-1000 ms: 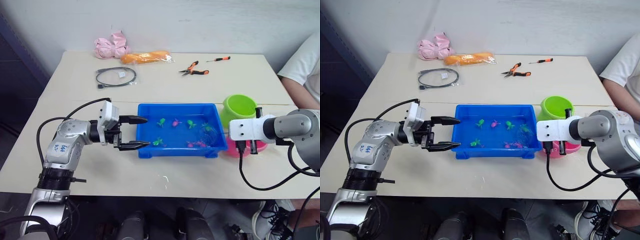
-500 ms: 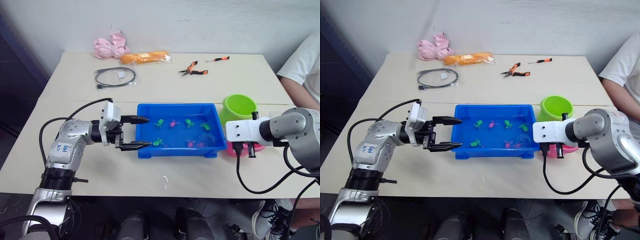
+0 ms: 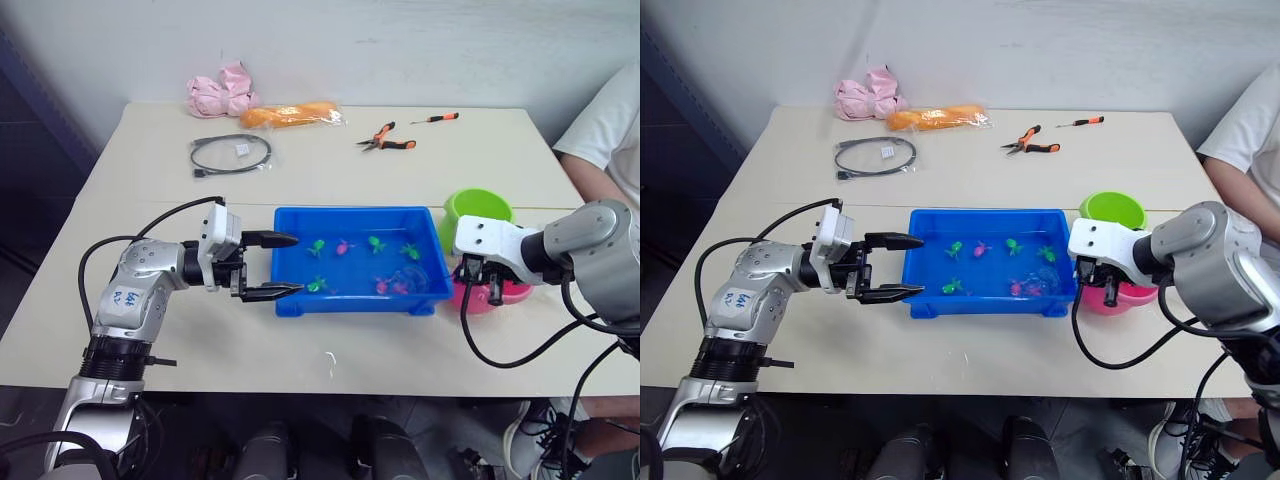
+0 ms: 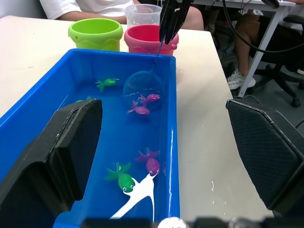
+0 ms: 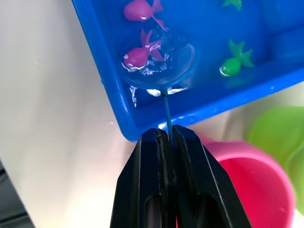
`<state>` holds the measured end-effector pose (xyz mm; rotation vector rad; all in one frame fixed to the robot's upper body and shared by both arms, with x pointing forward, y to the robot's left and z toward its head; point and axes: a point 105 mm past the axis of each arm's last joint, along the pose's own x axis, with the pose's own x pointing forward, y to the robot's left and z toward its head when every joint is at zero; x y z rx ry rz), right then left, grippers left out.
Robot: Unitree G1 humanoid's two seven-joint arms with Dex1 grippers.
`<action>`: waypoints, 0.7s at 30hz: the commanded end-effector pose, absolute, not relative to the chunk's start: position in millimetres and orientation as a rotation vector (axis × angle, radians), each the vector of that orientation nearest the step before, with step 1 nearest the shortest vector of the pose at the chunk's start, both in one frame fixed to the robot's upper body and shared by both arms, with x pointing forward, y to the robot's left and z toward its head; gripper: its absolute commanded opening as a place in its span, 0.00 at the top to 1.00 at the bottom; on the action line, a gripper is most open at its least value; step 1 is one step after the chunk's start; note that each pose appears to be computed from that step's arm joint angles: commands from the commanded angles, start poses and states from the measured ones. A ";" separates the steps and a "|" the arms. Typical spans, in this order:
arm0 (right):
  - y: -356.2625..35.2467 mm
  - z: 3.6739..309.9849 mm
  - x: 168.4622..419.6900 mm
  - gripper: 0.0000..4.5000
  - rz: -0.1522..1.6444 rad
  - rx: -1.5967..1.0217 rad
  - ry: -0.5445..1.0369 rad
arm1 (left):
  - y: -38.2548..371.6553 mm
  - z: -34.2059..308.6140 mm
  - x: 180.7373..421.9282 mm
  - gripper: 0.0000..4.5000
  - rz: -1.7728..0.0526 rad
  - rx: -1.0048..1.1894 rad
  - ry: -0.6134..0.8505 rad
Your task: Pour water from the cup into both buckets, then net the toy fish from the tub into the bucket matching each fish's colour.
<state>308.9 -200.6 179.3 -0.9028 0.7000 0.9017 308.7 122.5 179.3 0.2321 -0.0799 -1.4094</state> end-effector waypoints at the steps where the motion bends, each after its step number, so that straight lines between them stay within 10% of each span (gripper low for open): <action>1: -202.7 192.1 312.0 1.00 0.868 -0.857 0.672 | 122.9 181.3 307.5 0.01 -1.401 0.251 -0.102; 21: -214.9 197.0 316.7 1.00 0.805 -0.646 0.656 | 129.5 180.0 308.4 0.01 -1.395 0.269 -0.090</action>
